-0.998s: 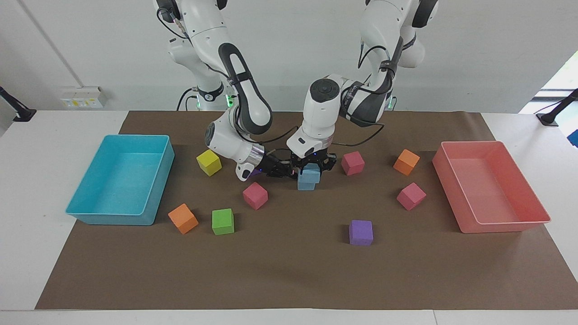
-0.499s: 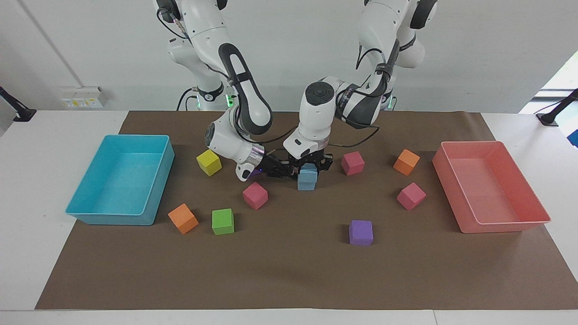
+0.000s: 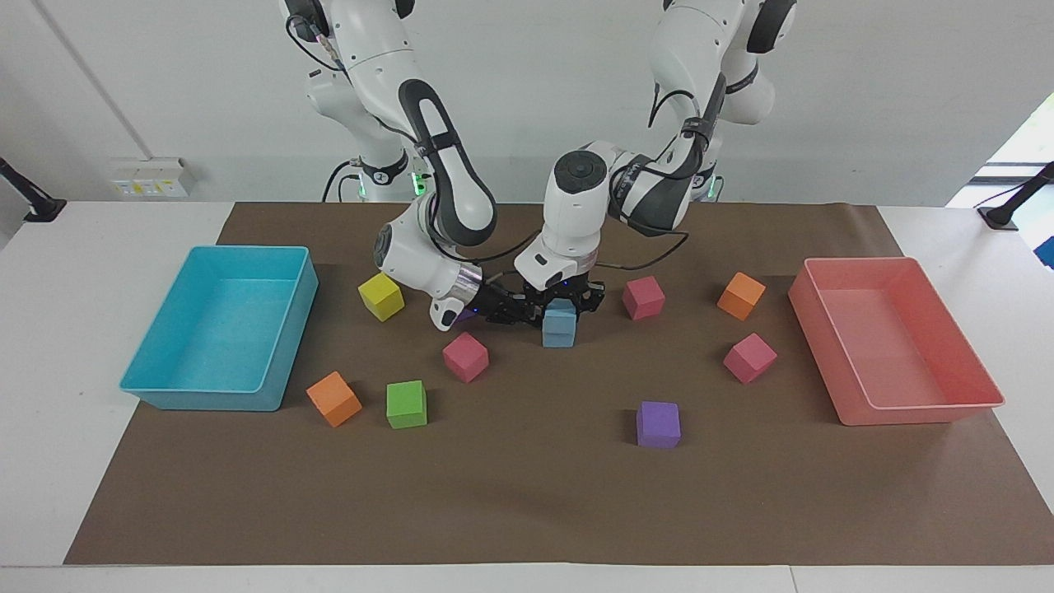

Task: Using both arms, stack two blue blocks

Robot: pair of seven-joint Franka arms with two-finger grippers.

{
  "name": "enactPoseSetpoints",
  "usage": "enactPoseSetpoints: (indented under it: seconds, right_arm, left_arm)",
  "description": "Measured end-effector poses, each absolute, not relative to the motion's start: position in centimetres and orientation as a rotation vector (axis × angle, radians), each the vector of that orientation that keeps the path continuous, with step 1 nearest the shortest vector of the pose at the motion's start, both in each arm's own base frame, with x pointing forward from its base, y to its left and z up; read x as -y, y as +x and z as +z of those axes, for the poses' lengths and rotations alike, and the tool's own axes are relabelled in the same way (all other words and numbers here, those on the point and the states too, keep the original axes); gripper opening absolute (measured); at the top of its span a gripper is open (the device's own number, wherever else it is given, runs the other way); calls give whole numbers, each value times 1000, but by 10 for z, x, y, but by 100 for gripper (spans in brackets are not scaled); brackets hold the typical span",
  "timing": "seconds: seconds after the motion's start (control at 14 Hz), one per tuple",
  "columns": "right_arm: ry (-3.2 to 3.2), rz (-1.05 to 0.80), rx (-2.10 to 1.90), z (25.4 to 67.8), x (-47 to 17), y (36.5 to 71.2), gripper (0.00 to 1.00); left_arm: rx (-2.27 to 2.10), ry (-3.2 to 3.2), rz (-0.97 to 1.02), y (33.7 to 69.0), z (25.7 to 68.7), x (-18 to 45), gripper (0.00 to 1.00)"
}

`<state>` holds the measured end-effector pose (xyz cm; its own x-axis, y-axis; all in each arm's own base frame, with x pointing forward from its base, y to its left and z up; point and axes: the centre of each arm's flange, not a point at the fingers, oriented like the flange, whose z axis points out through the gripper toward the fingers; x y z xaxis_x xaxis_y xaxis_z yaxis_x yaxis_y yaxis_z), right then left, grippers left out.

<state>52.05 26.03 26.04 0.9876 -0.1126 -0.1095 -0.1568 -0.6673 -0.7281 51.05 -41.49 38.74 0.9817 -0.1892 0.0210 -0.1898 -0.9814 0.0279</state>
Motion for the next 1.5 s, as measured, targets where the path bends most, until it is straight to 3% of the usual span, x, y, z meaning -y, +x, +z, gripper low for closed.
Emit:
enactPoseSetpoints:
  seconds: [1.5]
  right_arm:
    - [-2307,70,-187,260,-260,521,1]
  left_arm:
    - [303,3107,5,507,383,415,61]
